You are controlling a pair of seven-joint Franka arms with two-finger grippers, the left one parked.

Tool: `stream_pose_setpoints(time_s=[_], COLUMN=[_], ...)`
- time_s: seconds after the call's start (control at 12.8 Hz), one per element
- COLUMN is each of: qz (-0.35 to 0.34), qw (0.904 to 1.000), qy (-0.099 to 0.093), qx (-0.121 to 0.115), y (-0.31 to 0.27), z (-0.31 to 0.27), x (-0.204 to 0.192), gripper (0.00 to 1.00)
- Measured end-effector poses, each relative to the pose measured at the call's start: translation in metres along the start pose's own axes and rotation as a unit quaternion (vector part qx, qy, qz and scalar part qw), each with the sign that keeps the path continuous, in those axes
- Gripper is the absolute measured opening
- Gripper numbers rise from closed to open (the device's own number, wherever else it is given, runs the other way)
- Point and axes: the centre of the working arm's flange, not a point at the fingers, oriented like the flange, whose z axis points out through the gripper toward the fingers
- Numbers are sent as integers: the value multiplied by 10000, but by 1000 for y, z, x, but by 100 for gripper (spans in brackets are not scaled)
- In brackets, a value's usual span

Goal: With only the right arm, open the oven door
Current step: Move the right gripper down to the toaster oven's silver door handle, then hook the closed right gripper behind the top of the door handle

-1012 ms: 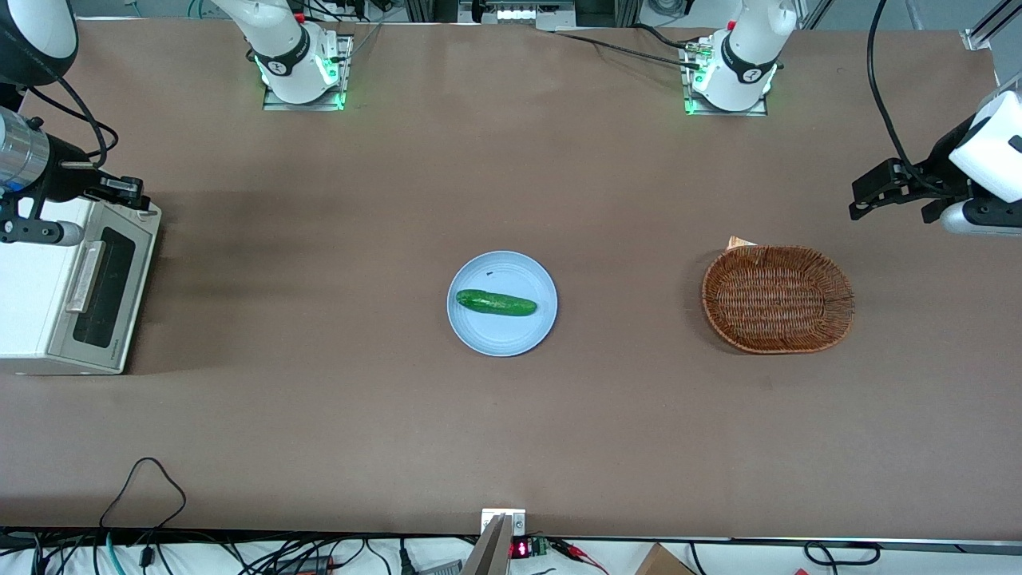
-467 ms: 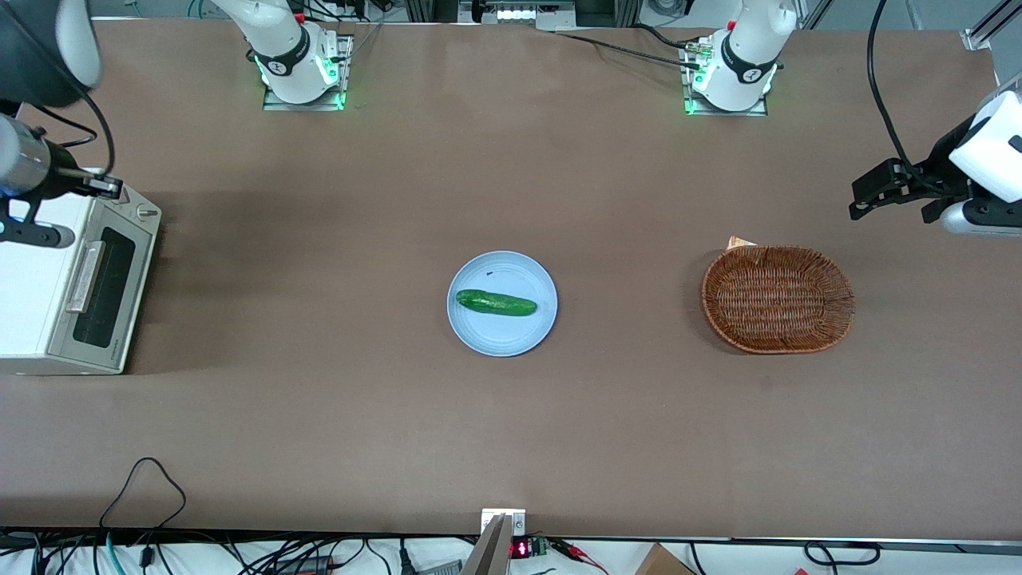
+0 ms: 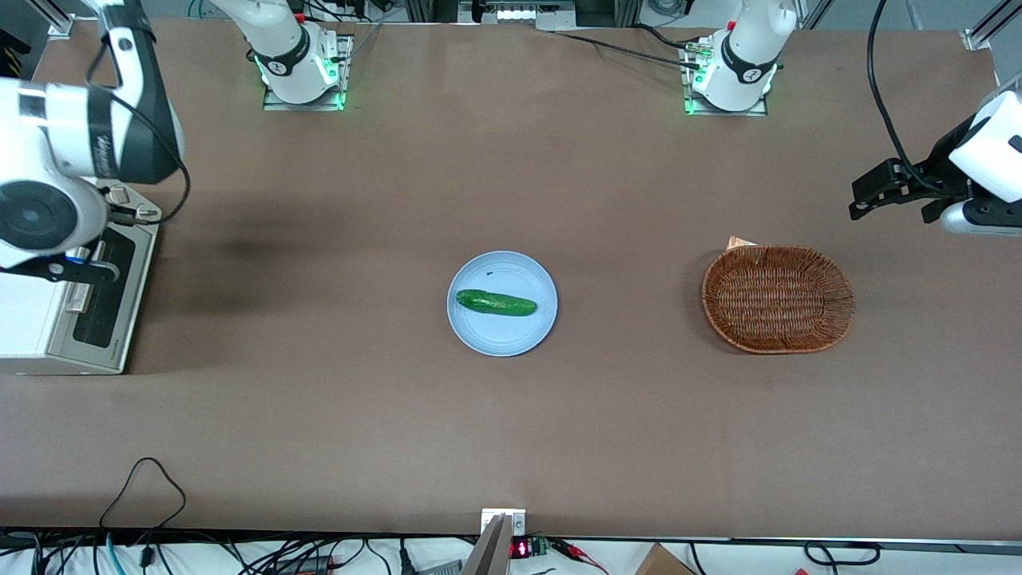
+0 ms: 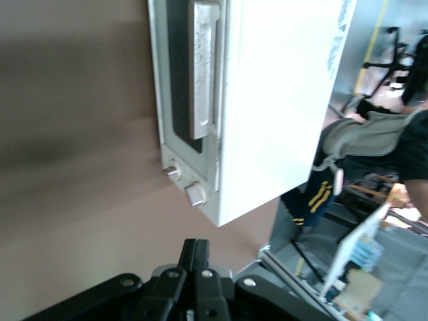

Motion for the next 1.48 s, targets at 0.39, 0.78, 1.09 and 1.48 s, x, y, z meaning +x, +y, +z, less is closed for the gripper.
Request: stream_pose_setpoints(time_s=[0.39, 0.78, 1.09, 1.48], qz=[652, 1422, 1495, 1680], qw=[9899, 9742, 9697, 9670], qy=[59, 384, 545, 676], qx=[-1257, -1712, -1852, -1791], y=[-13, -57, -58, -66], z=[36, 77, 95, 103], x=[37, 76, 91, 99], gripper=[4, 4, 4, 4])
